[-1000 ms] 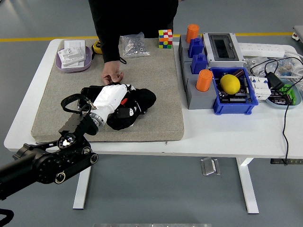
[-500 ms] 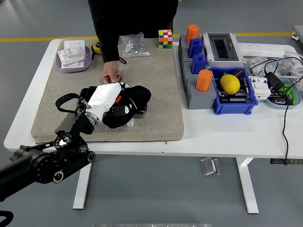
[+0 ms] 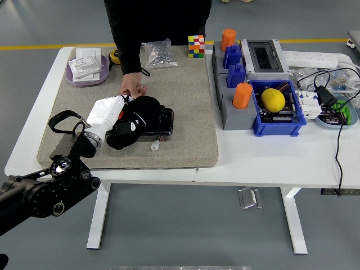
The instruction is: Pick the rag up,wipe the panel,place it on the desk
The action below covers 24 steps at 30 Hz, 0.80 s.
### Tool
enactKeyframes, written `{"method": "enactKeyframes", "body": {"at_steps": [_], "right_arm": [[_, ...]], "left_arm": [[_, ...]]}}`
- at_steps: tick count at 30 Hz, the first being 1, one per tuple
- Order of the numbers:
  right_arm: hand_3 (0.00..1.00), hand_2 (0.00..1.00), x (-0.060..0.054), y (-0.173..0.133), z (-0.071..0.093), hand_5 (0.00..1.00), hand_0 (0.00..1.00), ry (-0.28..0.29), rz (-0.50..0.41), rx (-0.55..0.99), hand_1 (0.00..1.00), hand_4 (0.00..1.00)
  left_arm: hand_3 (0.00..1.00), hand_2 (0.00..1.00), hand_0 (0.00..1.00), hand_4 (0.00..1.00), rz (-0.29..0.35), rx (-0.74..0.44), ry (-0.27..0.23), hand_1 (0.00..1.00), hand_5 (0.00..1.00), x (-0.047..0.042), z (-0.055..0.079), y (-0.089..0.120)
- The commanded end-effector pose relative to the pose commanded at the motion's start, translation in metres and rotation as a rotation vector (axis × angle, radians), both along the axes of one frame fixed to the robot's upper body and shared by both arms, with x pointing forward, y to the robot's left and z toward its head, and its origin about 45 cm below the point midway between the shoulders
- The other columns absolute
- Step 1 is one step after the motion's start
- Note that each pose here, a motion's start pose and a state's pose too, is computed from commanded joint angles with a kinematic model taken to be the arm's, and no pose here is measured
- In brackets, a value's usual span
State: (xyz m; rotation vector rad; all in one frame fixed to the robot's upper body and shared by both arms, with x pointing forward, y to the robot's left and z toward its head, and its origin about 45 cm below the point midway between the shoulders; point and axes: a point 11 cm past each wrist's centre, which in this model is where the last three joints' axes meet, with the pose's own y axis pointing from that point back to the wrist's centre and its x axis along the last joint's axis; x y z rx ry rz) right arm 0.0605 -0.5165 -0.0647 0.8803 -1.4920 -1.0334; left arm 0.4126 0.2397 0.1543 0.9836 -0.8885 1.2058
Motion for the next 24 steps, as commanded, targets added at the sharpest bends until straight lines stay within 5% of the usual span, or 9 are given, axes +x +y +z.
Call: {"method": "enactKeyframes", "body": {"at_steps": [24], "right_arm": [[0.585,0.696,-0.005,0.000,0.000,0.578,0.725,0.007,-0.009,0.001,0.664,0.940]], "left_arm": [[0.401,0.497,0.215,0.367,0.149,0.049,-0.042,0.144,0.002,0.0054,0.010,0.065]]}}
